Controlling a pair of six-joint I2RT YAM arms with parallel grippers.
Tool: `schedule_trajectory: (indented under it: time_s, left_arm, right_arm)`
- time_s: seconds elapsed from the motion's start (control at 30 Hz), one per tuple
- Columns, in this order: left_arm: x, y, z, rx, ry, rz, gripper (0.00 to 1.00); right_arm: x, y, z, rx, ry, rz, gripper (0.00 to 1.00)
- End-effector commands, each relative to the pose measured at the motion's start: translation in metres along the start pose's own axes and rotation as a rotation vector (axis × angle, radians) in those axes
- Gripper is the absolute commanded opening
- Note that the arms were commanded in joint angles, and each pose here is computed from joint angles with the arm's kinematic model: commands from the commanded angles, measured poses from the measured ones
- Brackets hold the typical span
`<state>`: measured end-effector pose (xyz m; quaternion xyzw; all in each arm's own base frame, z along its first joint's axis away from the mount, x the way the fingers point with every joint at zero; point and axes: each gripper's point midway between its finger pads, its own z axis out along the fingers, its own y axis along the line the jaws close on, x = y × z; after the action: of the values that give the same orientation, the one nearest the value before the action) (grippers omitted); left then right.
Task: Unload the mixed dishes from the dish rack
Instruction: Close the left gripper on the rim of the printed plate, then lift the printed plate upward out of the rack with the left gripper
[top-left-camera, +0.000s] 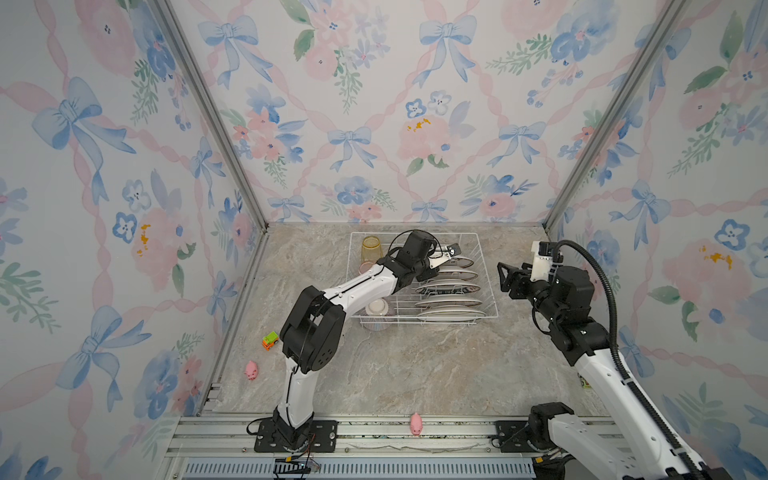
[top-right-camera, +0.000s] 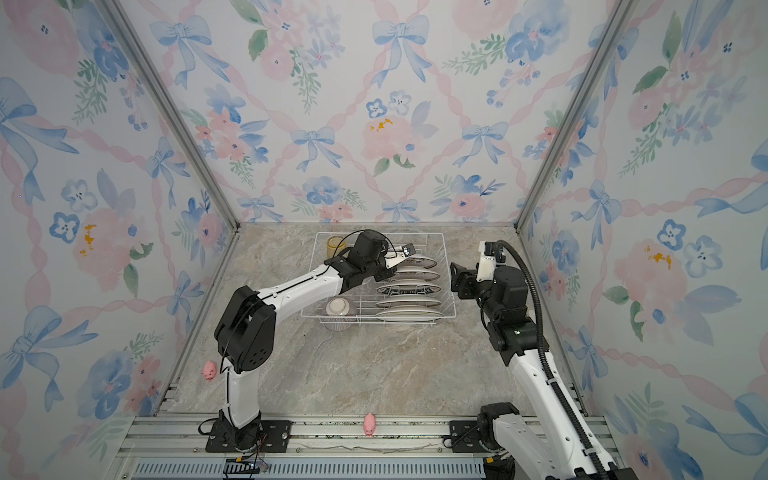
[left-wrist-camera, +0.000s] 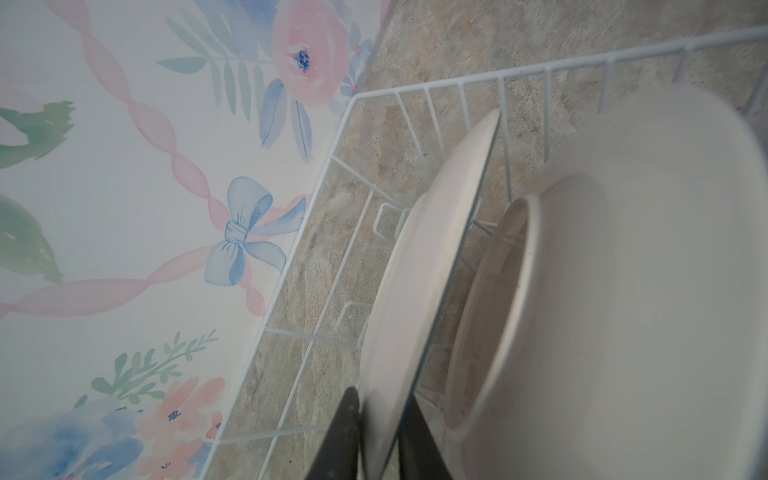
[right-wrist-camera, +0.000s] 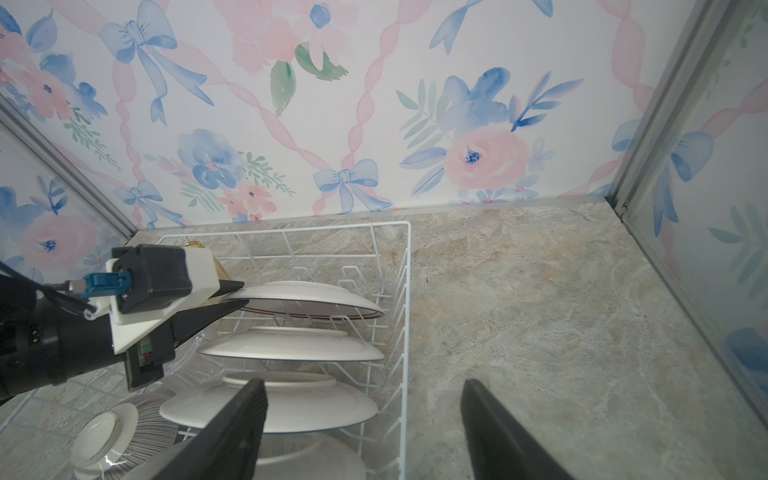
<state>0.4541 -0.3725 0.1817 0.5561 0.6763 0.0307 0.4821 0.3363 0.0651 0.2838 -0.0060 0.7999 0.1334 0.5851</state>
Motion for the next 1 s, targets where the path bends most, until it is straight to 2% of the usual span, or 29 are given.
schedule_trajectory:
  time_s: [0.0,0.17,0.4,0.47,0.73,0.97]
  left_arm:
    - [0.007,-0.002,0.012,0.002,0.034,0.022,0.15]
    - [0.007,-0.001,0.018,-0.005,0.040,0.033,0.09]
    - [0.009,0.000,0.022,-0.010,0.046,0.039,0.07]
    - [0.010,0.000,0.023,-0.014,0.047,0.038,0.02]
    - [0.001,0.021,0.019,-0.104,0.020,0.018,0.00]
    - [-0.021,0.052,-0.002,-0.217,-0.036,-0.037,0.00]
  right_arm:
    - [-0.008,0.004,-0.004,-0.009,-0.023,0.004,0.76]
    - [-0.006,0.003,-0.003,-0.006,-0.020,0.001,0.76]
    - [-0.005,0.003,-0.001,-0.006,-0.016,0.007,0.76]
    - [-0.004,0.003,0.000,-0.008,-0.014,0.010,0.76]
    - [-0.002,0.003,0.001,-0.006,-0.012,0.012,0.76]
    - [-0.002,0.002,0.001,-0.004,-0.014,0.014,0.76]
